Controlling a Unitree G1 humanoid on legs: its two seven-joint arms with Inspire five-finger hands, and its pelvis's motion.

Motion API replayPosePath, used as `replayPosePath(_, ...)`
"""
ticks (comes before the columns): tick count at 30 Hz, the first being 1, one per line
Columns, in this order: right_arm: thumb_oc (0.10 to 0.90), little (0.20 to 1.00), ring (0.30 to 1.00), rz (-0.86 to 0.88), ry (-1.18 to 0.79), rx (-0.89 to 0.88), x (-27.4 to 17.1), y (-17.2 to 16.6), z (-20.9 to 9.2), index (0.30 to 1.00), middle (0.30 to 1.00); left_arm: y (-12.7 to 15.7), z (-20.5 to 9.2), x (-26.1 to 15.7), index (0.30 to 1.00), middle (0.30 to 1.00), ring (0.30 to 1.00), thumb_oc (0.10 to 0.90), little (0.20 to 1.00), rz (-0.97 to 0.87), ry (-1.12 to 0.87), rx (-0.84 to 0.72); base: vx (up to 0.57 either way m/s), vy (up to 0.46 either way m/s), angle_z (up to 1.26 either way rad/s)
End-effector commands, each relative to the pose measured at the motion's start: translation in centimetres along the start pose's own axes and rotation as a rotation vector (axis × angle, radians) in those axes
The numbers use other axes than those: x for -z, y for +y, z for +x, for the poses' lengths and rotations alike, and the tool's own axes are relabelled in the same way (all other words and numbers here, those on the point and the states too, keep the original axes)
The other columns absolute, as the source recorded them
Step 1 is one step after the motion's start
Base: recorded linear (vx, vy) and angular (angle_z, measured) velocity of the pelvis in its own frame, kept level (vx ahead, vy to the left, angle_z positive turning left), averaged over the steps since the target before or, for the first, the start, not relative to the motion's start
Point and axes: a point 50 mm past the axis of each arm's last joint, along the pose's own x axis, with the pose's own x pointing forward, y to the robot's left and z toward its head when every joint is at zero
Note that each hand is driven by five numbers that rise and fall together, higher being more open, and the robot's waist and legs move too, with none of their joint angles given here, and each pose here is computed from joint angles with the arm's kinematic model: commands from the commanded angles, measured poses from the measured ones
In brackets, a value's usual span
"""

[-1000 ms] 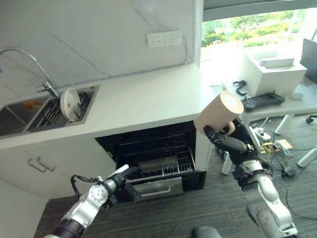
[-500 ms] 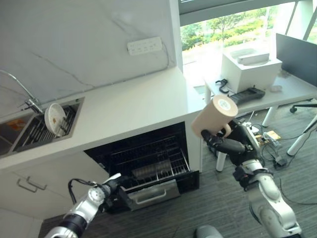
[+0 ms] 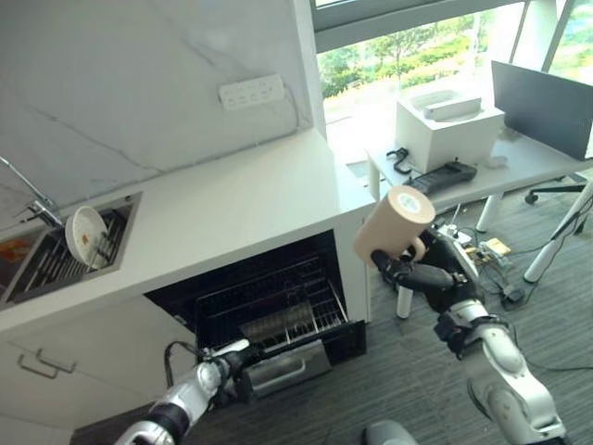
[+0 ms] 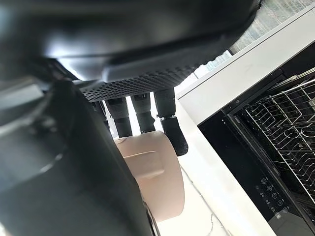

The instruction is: Place the dishes in the dishwasher.

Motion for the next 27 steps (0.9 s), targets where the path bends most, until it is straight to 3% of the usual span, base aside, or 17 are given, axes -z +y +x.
replayPosePath(1,0.4,0.3,0.3,0.024,-0.341,-0.168,-6.2,3.4,1.9,0.3,0.3,-3.9,-0.3,0.6,0.9,0.9,0.9,0.8,0.9,0.0,0.014,0.409,-0.03,0.002,-0.05)
replayPosePath(9,0.4,0.3,0.3,0.02,-0.344,-0.168,-6.2,3.8,2.3,0.3,0.3,-7.6,-1.3,0.9,0.9,0.9,0.9,0.8,0.9,-0.141,0.045,0.785,-0.01,0.002,0.01)
replayPosePath(11,0.4,0.3,0.3,0.019,-0.34,-0.17,-6.1,3.6,2.3,0.3,0.3,-7.5,-1.6,0.9,0.9,0.9,0.9,0.8,0.9,-0.158,0.021,0.805,-0.02,0.021,0.06)
replayPosePath(15,0.4,0.3,0.3,0.016,-0.326,-0.175,-5.8,3.4,2.2,0.3,0.3,-5.4,-1.4,0.8,0.9,0.9,0.9,0.8,0.9,-0.218,-0.038,0.59,0.0,0.006,0.09)
replayPosePath(16,0.4,0.3,0.3,0.008,-0.316,-0.173,-5.6,3.2,2.1,0.3,0.3,-3.0,-1.5,0.2,0.9,0.9,0.9,0.8,0.9,-0.341,-0.134,0.435,0.01,0.001,0.2)
replayPosePath(20,0.4,0.3,0.3,-0.033,-0.305,-0.145,-5.3,2.2,1.7,0.3,0.3,1.4,-2.9,-0.1,0.9,0.9,0.9,0.8,0.9,-0.586,-0.319,0.127,0.0,0.002,0.09)
replayPosePath(21,0.4,0.3,0.3,-0.061,-0.302,-0.128,-5.2,1.5,1.5,0.3,0.3,5.0,-4.8,0.6,0.9,0.9,0.9,0.8,0.9,-0.693,-0.431,-0.222,0.01,-0.004,0.23)
replayPosePath(22,0.4,0.3,0.3,-0.065,-0.303,-0.122,-5.3,1.3,1.5,0.3,0.3,5.7,-5.3,0.9,0.9,0.9,0.9,0.8,0.9,-0.705,-0.449,-0.287,0.01,-0.024,0.24)
replayPosePath(23,0.4,0.3,0.3,-0.082,-0.305,-0.1,-5.5,0.8,1.4,0.3,0.3,7.6,-6.9,1.9,0.9,0.9,0.9,0.8,0.9,-0.796,-0.531,-0.489,0.01,-0.036,0.24)
replayPosePath(27,0.4,0.3,0.3,-0.12,-0.304,-0.029,-5.5,-0.2,1.8,0.3,0.3,8.5,-8.8,2.3,0.9,0.9,0.9,0.8,0.9,-0.989,-0.66,-0.741,0.03,-0.07,0.35)
